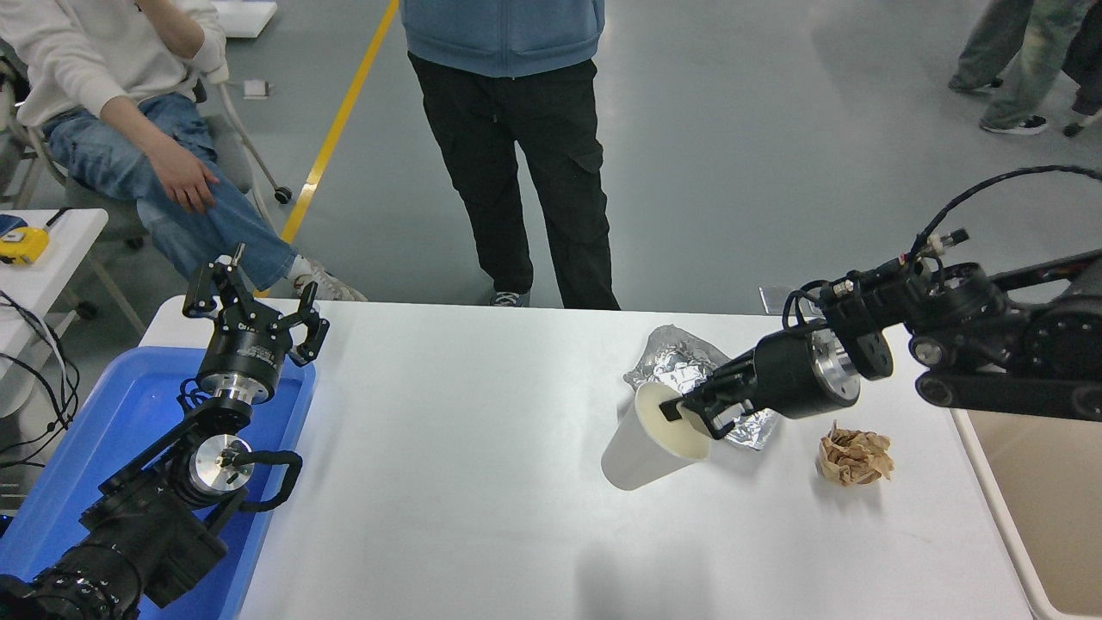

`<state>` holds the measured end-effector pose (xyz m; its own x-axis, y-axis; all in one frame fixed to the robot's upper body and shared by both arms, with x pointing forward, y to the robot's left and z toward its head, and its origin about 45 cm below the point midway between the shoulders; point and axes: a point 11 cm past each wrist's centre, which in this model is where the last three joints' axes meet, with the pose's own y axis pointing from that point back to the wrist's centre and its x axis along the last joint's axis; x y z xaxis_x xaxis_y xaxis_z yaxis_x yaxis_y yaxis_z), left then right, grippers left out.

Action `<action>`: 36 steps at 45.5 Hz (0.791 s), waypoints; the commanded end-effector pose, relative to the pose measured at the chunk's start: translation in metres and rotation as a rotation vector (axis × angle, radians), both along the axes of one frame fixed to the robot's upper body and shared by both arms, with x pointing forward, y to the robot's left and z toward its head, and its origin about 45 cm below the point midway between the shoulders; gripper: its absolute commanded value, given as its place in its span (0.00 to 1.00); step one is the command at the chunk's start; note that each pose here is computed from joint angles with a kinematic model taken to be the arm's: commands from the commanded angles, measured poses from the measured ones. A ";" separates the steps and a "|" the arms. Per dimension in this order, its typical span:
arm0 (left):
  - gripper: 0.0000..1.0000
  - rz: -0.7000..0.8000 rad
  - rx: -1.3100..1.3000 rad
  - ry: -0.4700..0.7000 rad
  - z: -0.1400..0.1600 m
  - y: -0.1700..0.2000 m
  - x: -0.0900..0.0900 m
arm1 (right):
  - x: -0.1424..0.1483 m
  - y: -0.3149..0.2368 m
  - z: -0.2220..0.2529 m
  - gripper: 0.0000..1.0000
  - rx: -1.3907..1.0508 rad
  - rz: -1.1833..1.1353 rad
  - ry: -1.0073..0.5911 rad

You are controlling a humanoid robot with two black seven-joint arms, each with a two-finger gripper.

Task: Dispose of the paper cup in the dustbin

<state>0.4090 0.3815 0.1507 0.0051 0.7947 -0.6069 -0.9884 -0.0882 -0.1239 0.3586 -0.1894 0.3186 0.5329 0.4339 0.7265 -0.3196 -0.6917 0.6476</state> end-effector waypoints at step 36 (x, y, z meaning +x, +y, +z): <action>1.00 0.000 0.000 0.000 0.000 0.000 0.000 | 0.024 -0.135 0.058 0.00 0.124 -0.412 -0.131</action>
<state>0.4090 0.3815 0.1508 0.0052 0.7948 -0.6069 -0.9883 -0.0883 -0.1241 0.3814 -0.2620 0.3799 0.5287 0.2296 0.8171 -0.5461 -0.6450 0.5346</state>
